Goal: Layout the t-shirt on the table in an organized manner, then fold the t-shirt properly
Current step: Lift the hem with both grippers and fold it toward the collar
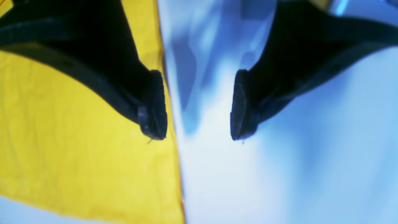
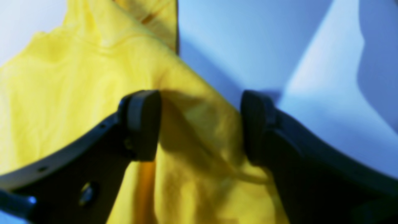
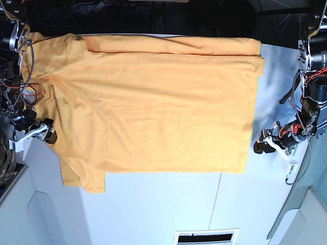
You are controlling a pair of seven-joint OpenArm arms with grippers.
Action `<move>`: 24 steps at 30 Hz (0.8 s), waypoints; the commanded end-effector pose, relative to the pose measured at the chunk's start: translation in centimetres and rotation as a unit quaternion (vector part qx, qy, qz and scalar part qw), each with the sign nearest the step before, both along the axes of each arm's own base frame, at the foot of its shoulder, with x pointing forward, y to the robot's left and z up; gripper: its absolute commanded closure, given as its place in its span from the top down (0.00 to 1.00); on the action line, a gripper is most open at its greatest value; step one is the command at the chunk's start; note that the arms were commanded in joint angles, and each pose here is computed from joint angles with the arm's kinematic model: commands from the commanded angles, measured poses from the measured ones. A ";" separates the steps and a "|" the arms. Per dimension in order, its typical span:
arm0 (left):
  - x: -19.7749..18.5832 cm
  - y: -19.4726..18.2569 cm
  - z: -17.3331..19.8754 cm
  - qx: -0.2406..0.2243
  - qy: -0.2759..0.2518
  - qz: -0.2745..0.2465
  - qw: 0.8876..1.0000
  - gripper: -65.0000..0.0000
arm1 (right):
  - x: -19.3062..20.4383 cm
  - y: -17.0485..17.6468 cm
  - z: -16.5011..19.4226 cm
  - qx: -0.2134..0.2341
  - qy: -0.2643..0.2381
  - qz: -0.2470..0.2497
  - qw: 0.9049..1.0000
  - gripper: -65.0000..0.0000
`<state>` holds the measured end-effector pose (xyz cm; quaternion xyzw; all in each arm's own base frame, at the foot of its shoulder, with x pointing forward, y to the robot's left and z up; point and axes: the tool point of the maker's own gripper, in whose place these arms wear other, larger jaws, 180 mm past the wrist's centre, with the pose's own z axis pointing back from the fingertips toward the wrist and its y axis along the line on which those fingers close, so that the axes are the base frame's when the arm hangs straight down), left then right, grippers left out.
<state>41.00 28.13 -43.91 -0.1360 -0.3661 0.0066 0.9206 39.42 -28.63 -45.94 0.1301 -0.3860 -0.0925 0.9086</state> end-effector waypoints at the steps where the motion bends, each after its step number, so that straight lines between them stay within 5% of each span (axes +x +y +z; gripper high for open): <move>1: 1.5 -0.5 1.5 -0.010 -0.026 -0.001 1.000 0.55 | 0.5 -0.6 0.7 -0.003 -0.002 -0.001 1.000 0.62; 7: 1.0 -5.3 -1.0 -0.026 0.000 -0.032 0.999 0.52 | 0.4 -0.4 0.6 0.001 0.002 0.000 1.000 0.62; 13: 0.9 -4.9 -1.8 0.005 0.016 -0.020 1.000 0.10 | 0.7 -0.3 1.0 -0.002 -0.005 0.005 1.000 0.61; 15: 0.7 -4.5 -1.9 0.011 0.019 -0.022 1.000 0.00 | 1.0 -0.1 1.5 -0.010 -0.007 0.019 1.000 0.50; 19: 0.7 -5.7 -0.5 -0.016 0.007 -0.076 0.997 0.00 | 1.8 0.5 3.3 -0.024 -0.004 0.049 0.999 0.03; 24: 2.0 -6.3 2.2 -0.056 -0.014 -0.069 0.996 0.00 | 3.9 -0.4 7.3 -0.055 -0.058 0.052 0.995 0.00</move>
